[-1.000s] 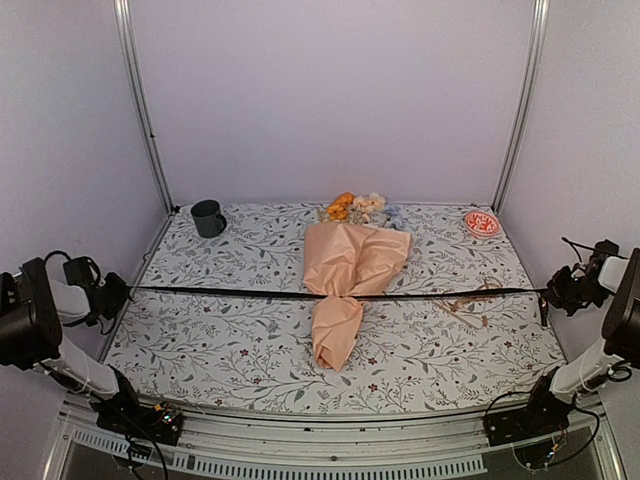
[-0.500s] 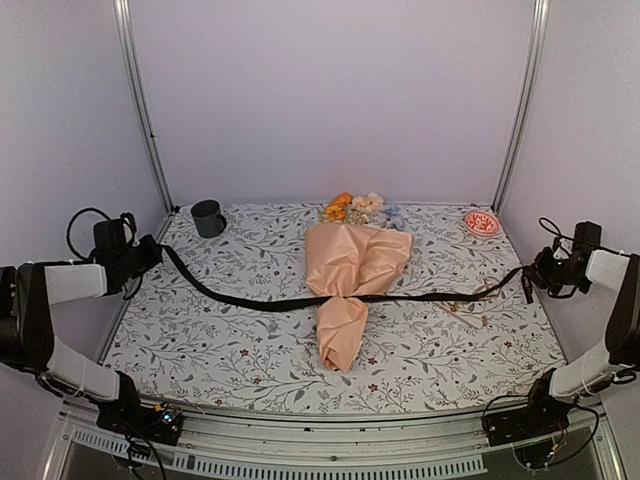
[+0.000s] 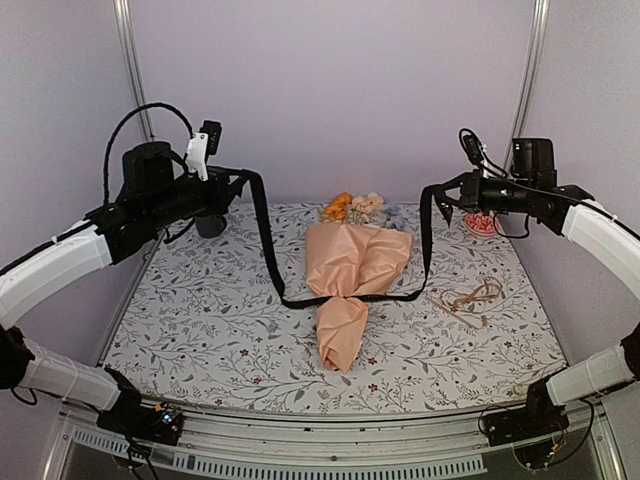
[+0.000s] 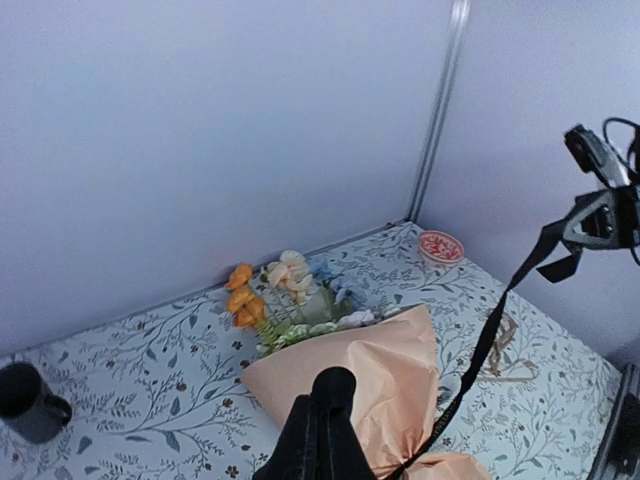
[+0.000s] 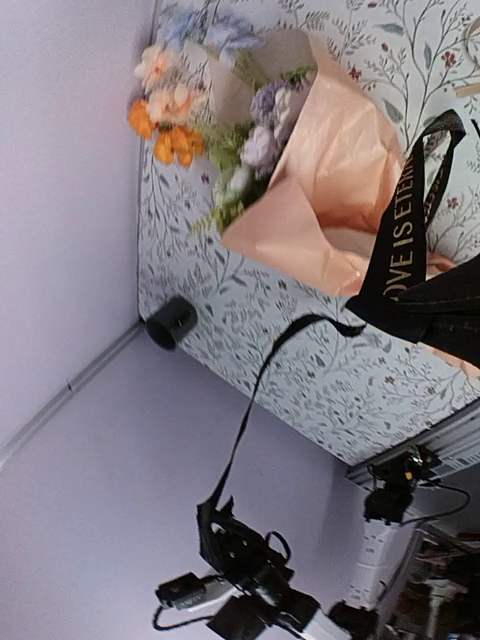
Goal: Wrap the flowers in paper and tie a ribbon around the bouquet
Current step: Tie the ribbon around the folded bouquet.
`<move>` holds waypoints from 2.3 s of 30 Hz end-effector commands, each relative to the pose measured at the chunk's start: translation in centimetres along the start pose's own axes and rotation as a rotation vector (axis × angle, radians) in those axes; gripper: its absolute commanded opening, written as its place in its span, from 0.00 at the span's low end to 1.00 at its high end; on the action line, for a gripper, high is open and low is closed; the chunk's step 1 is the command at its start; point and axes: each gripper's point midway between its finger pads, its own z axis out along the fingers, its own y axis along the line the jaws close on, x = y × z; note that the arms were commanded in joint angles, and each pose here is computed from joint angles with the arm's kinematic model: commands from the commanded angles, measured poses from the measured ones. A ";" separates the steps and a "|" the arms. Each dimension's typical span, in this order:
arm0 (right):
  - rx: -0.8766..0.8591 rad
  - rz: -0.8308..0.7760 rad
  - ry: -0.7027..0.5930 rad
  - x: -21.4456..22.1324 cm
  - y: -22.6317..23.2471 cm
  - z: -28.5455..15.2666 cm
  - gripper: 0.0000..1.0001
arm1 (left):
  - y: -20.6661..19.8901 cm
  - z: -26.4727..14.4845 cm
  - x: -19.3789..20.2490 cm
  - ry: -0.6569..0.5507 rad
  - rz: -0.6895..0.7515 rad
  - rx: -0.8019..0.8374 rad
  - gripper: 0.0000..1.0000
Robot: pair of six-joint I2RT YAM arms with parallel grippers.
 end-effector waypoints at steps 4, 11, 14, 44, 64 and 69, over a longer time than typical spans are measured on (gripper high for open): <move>-0.507 -0.268 0.035 4.1 15.3 -6.3 0.00 | -17.0 -8.7 -1.3 -0.155 0.407 0.449 0.00; -0.392 -0.127 0.163 9.5 12.3 -6.8 0.00 | -25.6 -13.1 3.0 -0.104 0.446 0.631 0.00; -0.217 -0.017 0.271 13.1 8.1 -5.7 0.00 | -29.0 -14.9 4.0 -0.095 0.458 0.694 0.00; -0.531 -0.205 0.274 14.6 17.9 -16.8 0.00 | -38.8 -25.8 2.3 -0.226 0.513 0.878 0.00; -0.331 -0.208 0.245 14.0 14.2 -14.3 0.00 | -30.9 -23.4 -2.1 -0.358 0.403 0.602 0.00; 0.195 0.009 0.335 14.7 1.8 -7.3 0.01 | -20.0 -19.4 -3.0 -0.315 0.137 0.294 0.00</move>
